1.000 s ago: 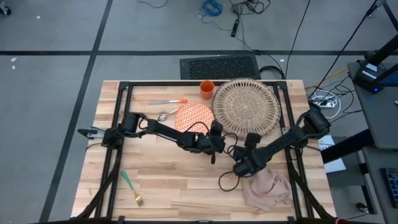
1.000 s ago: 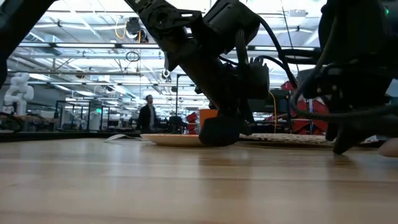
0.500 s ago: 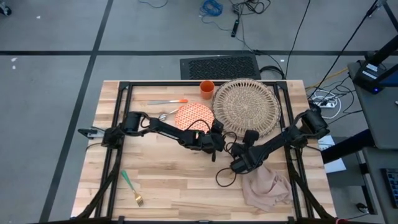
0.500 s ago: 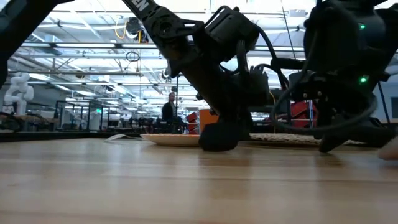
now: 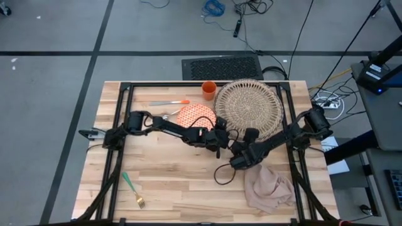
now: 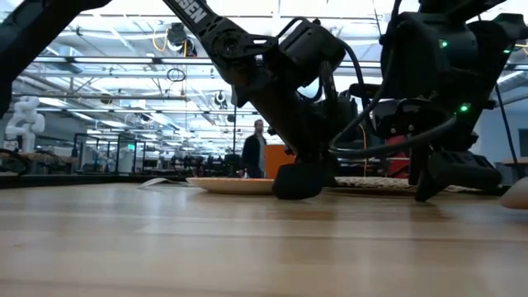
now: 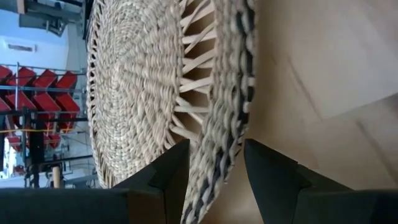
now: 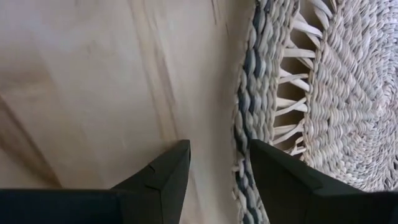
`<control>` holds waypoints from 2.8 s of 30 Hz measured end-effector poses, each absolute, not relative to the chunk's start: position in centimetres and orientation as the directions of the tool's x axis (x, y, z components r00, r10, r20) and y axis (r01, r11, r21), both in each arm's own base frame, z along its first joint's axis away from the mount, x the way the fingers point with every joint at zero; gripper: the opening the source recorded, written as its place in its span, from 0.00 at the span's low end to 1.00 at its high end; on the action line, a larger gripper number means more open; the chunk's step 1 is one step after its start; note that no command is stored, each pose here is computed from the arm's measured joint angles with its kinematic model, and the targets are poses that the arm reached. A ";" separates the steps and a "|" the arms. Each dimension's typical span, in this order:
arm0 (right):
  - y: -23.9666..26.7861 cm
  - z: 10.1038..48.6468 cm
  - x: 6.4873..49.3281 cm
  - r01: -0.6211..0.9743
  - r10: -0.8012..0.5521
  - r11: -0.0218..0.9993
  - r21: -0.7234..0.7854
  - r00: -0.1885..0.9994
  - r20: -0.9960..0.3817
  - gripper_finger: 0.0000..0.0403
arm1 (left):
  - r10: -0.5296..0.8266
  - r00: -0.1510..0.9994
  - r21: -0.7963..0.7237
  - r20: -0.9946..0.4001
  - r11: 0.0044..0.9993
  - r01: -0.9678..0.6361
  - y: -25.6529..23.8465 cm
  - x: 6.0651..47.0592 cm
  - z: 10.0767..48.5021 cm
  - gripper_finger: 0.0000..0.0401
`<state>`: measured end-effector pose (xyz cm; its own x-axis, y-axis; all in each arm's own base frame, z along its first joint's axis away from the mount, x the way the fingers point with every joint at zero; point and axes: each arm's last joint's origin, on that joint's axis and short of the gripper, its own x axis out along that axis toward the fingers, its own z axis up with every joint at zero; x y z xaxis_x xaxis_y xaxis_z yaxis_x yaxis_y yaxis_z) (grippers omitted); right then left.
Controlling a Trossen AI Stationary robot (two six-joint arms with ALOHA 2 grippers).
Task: Set table place
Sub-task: Move the mat to the center of the table
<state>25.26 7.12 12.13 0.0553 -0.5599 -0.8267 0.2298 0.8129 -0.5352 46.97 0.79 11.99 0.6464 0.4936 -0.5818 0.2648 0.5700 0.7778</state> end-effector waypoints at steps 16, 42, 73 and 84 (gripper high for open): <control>6.0 12.1 25.6 0.229 -0.563 0.809 -0.541 0.039 -0.826 0.40 | 0.466 0.606 0.738 -0.644 0.587 0.333 1.7 47.1 9.9 0.35; 6.1 12.0 25.4 0.270 -0.558 0.803 -0.532 0.024 -0.830 0.33 | 0.443 0.534 0.651 -0.720 0.699 0.297 3.1 50.4 9.1 0.20; 7.0 11.0 23.8 0.295 -0.656 0.734 -0.612 0.074 -0.751 0.33 | 0.547 0.564 0.730 -0.618 0.666 0.154 2.7 51.1 9.8 0.00; 6.9 11.1 23.6 0.312 -0.670 0.717 -0.624 0.059 -0.740 0.47 | 0.542 0.546 0.713 -0.639 0.683 0.156 2.4 50.9 9.5 0.00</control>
<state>23.56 6.90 11.10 0.0591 -0.6699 -0.7401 0.3120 0.7166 -0.6238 50.88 2.42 9.54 0.5463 0.5416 -0.6389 0.1565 0.6834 0.7131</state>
